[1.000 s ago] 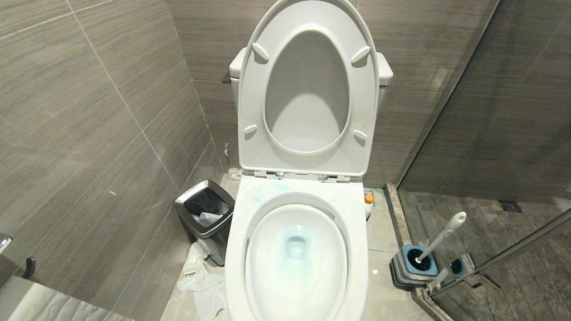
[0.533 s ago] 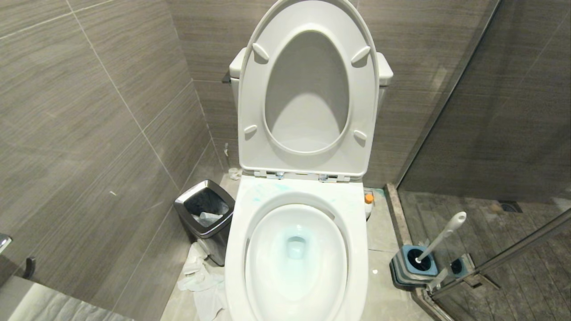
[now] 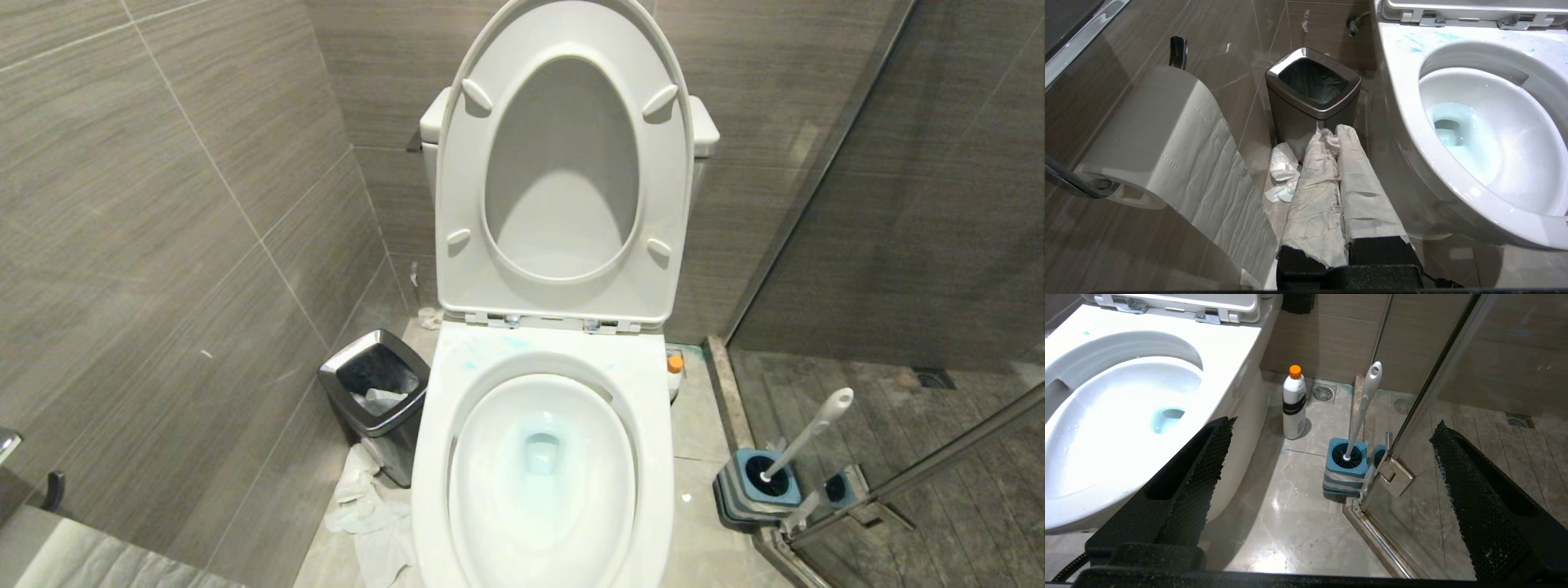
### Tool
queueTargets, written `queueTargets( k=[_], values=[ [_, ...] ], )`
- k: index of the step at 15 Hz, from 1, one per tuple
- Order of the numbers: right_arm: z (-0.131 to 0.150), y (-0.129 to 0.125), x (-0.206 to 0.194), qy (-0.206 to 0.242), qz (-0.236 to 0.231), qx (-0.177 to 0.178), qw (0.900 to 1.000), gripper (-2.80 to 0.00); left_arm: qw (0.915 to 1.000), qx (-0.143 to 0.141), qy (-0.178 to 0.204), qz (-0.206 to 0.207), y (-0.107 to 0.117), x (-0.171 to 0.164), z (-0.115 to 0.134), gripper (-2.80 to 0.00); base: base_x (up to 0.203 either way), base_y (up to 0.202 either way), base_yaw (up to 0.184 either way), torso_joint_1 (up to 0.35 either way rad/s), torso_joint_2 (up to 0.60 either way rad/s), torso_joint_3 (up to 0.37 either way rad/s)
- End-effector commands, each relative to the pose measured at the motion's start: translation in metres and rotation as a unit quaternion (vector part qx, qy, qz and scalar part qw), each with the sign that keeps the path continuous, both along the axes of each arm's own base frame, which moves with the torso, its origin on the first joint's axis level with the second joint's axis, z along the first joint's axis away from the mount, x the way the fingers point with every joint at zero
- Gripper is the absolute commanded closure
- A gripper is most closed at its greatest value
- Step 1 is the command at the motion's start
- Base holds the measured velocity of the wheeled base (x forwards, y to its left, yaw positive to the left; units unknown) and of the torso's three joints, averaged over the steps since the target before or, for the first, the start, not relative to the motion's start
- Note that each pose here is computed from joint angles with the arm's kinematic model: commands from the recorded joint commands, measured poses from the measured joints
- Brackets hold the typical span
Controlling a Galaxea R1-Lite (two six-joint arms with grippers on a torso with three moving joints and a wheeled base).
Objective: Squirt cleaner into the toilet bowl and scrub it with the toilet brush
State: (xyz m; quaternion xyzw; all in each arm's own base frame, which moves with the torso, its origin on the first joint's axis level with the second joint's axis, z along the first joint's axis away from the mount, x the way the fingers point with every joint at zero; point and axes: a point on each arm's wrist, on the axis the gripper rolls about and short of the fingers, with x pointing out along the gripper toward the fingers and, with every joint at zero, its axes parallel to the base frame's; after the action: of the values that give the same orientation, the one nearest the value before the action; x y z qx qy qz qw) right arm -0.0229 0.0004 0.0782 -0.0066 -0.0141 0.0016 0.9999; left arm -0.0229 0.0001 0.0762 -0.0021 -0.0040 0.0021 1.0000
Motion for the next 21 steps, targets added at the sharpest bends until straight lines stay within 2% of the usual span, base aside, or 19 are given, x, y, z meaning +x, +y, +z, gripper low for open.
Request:
queueTargets(
  k=[1, 21],
  values=[
    [-0.0029, 0.0, 0.0008, 0.005, 0.001, 0.0, 1.0, -2.8, 1.0, 0.0, 0.003, 0.0, 0.0, 0.0005, -0.0016, 0.0, 0.0, 0.0, 0.0, 0.0, 0.0, 0.0],
    [-0.0029, 0.0, 0.0008, 0.005, 0.001, 0.0, 1.0, -2.8, 1.0, 0.0, 0.003, 0.0, 0.0, 0.0006, -0.0017, 0.0, 0.0, 0.0, 0.0, 0.0, 0.0, 0.0]
  ],
)
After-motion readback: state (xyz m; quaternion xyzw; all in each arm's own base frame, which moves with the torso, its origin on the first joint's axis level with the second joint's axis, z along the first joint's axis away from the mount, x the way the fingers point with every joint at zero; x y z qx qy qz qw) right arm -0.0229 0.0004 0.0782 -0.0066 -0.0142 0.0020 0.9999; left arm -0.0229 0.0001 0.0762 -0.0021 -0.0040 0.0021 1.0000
